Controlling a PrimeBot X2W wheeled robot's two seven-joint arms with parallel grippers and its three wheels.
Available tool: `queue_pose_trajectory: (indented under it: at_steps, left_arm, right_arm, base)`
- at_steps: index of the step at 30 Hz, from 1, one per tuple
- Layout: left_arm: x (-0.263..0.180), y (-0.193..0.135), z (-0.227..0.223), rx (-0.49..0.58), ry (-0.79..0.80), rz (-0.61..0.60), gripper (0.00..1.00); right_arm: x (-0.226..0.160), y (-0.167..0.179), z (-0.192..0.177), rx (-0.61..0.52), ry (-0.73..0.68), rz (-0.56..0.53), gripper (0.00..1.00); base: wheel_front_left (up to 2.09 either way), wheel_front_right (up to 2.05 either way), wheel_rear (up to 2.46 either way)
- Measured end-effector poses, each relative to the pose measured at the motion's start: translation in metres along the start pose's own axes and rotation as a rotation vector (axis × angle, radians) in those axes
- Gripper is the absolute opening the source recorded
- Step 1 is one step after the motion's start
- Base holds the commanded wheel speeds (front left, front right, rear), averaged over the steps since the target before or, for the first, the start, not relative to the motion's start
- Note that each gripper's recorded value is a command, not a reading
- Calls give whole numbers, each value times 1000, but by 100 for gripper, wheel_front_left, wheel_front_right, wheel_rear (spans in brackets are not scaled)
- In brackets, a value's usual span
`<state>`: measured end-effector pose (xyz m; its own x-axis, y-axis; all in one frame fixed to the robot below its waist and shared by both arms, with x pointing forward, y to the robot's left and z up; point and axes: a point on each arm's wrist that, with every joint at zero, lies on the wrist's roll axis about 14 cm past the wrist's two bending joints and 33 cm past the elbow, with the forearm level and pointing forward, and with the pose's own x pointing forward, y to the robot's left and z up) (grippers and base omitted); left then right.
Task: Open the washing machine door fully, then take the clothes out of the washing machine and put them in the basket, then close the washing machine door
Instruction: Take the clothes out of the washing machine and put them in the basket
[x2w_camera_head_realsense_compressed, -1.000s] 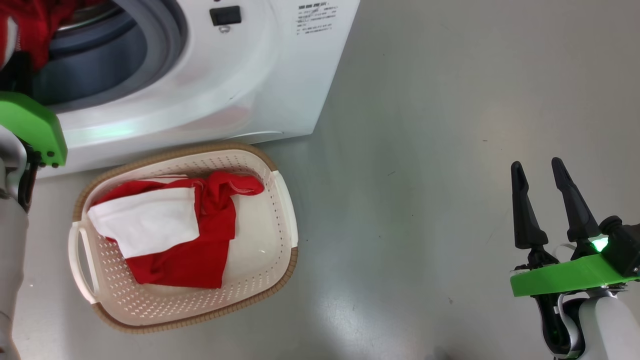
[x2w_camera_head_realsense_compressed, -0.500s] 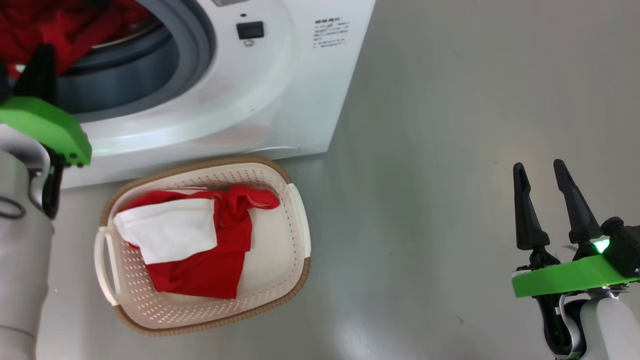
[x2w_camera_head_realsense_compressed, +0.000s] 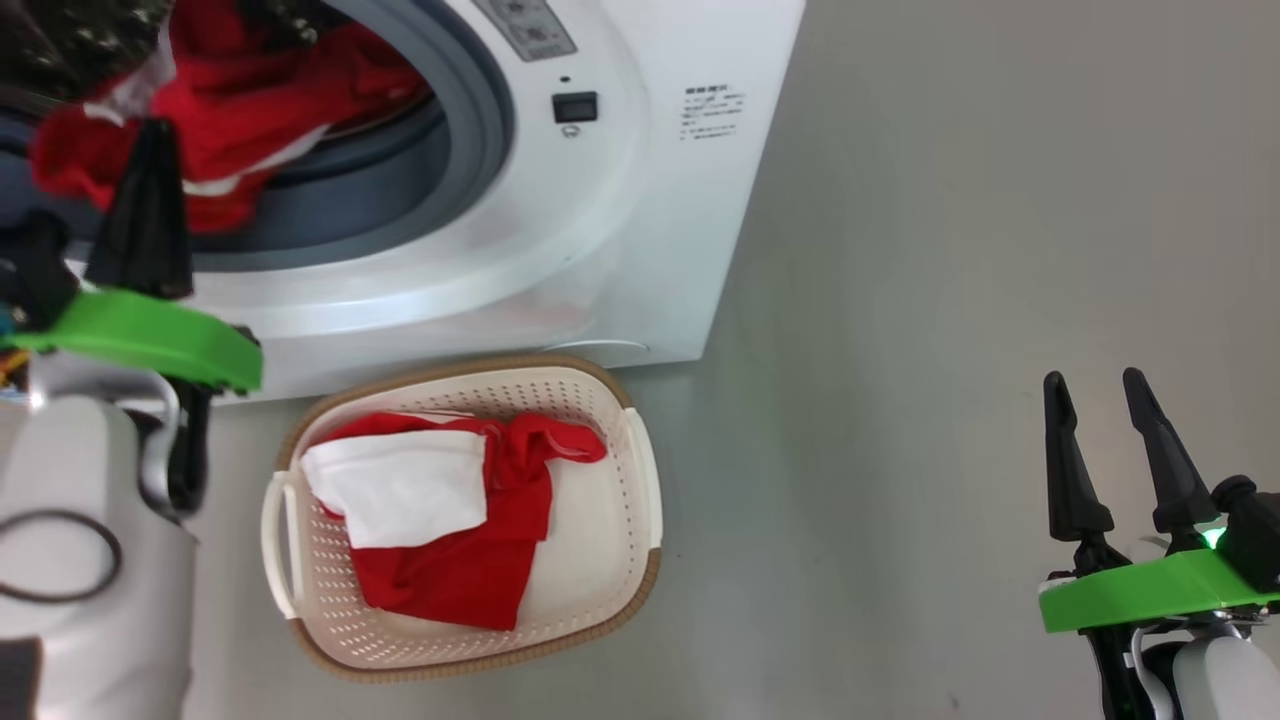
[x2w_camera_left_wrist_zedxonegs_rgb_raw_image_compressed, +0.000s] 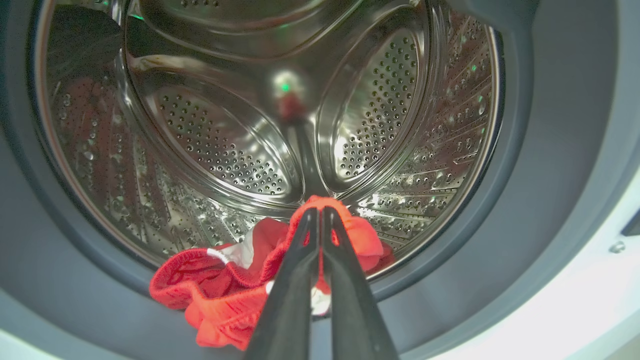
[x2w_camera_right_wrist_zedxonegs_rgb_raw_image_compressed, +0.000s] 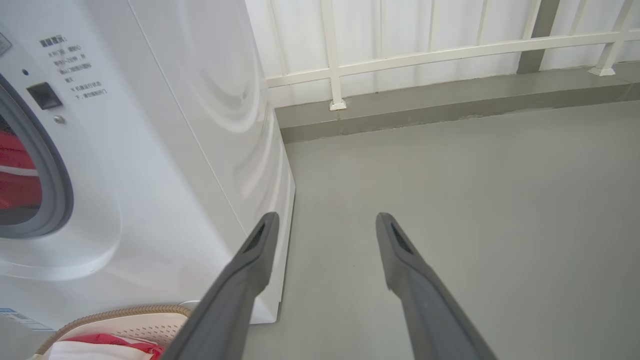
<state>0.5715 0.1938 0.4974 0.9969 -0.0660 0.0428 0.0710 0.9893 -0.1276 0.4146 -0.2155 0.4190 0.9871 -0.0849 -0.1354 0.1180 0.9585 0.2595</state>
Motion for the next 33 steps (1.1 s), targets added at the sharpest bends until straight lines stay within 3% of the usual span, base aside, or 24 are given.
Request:
queue_pose_trajectory:
  at_steps: [18, 33]
  left_arm:
    - [-67, -4, 60, -35, -214, 32, 0]
    - [-86, -20, 120, -27, -422, -2, 0]
  right_arm:
    - [-11, 17, 0, 15, 4, 48, 100]
    - [-7, 18, -3, 15, 11, 49, 100]
  base:
    - [0, 0, 0]
    - [0, 0, 0]
